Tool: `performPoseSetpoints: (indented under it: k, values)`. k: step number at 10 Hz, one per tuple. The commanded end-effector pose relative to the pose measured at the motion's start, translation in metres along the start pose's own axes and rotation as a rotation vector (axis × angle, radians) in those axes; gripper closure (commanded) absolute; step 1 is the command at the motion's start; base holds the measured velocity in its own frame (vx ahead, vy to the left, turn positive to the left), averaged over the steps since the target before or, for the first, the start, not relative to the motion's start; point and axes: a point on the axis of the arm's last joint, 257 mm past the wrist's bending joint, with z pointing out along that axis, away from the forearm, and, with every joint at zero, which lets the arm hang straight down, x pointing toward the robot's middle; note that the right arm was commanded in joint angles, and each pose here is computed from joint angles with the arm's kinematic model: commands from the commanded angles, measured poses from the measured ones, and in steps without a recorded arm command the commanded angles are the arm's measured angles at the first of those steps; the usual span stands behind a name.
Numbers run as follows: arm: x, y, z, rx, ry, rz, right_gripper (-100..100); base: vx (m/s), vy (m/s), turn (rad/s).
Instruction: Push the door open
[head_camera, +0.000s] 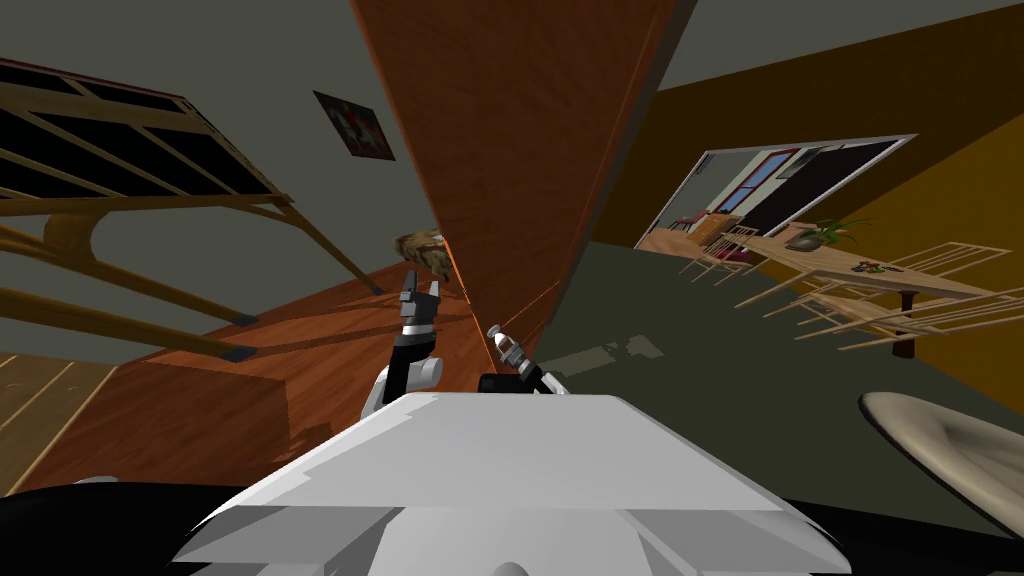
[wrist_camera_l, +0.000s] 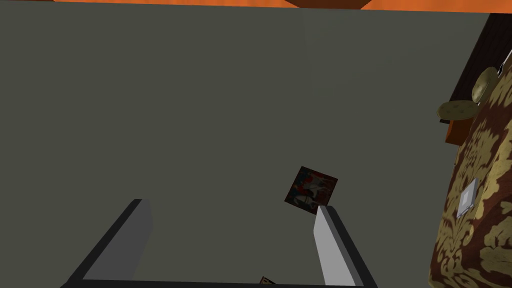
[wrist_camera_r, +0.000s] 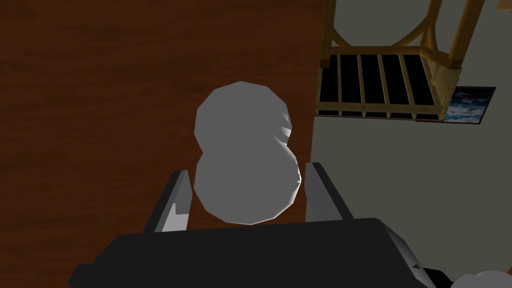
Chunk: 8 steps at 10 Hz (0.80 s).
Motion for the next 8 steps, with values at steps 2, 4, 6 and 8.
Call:
performPoseSetpoints:
  k: [2, 4, 6, 8]
  values:
    - [-0.0009, -0.0018, 0.0003, 0.003, -0.003, 0.056, 100, 0.011, 0.021, -0.017]
    - [-0.0011, -0.0031, 0.0003, 0.005, -0.005, 0.112, 100, 0.019, 0.027, -0.015]
    - [-0.0013, -0.0046, 0.0002, 0.007, -0.006, 0.173, 100, 0.025, 0.036, -0.022]
    - [-0.0016, -0.0063, 0.0002, 0.010, -0.008, 0.235, 100, 0.022, 0.041, -0.024]
